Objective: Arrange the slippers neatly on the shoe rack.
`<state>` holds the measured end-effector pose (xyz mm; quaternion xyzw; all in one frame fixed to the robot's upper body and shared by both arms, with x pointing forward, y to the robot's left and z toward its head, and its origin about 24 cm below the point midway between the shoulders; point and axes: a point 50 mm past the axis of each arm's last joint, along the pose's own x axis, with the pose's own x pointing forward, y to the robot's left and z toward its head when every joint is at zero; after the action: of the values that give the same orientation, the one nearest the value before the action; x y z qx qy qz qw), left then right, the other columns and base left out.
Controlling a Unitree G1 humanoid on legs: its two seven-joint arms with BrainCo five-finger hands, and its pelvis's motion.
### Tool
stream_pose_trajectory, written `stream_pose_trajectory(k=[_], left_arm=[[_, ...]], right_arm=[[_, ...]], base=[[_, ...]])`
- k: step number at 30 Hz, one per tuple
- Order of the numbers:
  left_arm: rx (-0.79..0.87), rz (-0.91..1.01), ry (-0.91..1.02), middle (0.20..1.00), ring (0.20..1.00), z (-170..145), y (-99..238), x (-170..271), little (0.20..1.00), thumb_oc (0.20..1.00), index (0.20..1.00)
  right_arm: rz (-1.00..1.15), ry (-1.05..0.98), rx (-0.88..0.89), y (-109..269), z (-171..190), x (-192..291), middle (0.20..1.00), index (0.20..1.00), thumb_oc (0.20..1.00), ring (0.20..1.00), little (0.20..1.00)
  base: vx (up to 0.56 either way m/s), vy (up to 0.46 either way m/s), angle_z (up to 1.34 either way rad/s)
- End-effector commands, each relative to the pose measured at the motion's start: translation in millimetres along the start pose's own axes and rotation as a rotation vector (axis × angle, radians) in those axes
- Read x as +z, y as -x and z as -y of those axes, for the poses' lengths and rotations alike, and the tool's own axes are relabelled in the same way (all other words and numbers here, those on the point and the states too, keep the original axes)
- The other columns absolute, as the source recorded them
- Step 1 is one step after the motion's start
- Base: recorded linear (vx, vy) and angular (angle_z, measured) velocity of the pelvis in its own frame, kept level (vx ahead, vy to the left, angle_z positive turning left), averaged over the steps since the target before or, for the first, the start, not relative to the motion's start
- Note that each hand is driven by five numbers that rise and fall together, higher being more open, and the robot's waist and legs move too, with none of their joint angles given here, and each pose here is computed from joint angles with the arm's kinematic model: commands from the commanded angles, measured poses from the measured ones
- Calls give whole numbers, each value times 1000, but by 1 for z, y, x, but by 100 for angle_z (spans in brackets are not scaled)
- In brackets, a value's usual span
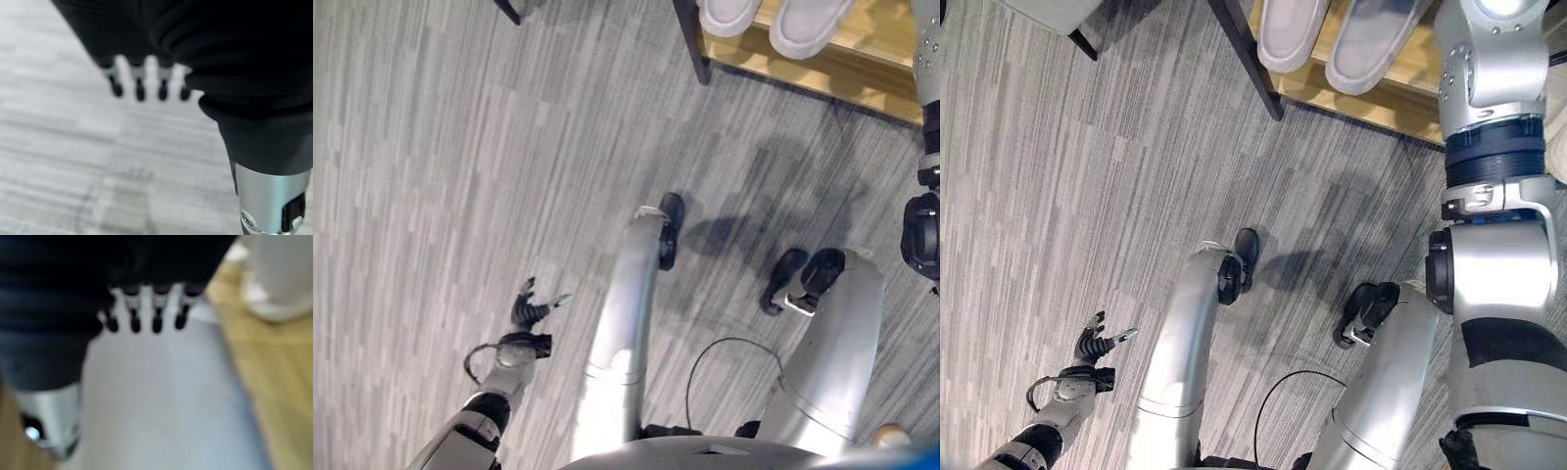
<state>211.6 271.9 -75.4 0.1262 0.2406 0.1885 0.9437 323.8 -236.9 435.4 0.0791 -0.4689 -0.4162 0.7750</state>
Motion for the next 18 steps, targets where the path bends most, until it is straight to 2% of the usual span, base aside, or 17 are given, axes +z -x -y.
stream_pose_trajectory(k=[1, 3, 5, 6, 8, 18], left_arm=[[249, -117, 73, 1000, 1000, -46, 8, -29, 1000, 1000, 1000], [323, -195, 154, 1000, 1000, -55, 16, -46, 1000, 1000, 1000], [345, -222, 181, 1000, 1000, -57, 19, -52, 1000, 1000, 1000], [403, -265, 263, 1000, 1000, -63, 23, -59, 1000, 1000, 1000], [417, -290, 288, 1000, 1000, -64, 26, -65, 1000, 1000, 1000], [343, -302, 259, 1000, 1000, -56, 36, -75, 1000, 1000, 1000]], right_arm=[[224, 82, 96, -1, -10, 33, 1000, 1000, 1000, 1000, 1000], [273, 190, 153, 2, -16, 33, 1000, 1000, 1000, 1000, 1000], [281, 213, 170, 6, -19, 31, 1000, 1000, 1000, 1000, 1000], [282, 293, 211, 11, -20, 21, 1000, 1000, 1000, 1000, 1000], [270, 338, 261, 21, -23, 11, 1000, 1000, 1000, 1000, 1000], [101, 387, 346, 43, -21, -34, 1000, 1000, 1000, 1000, 1000]], base=[[69, -7, -17], [61, -13, -24], [29, 2, -25], [0, -4, -20], [11, -11, -25], [-12, 13, -11]])
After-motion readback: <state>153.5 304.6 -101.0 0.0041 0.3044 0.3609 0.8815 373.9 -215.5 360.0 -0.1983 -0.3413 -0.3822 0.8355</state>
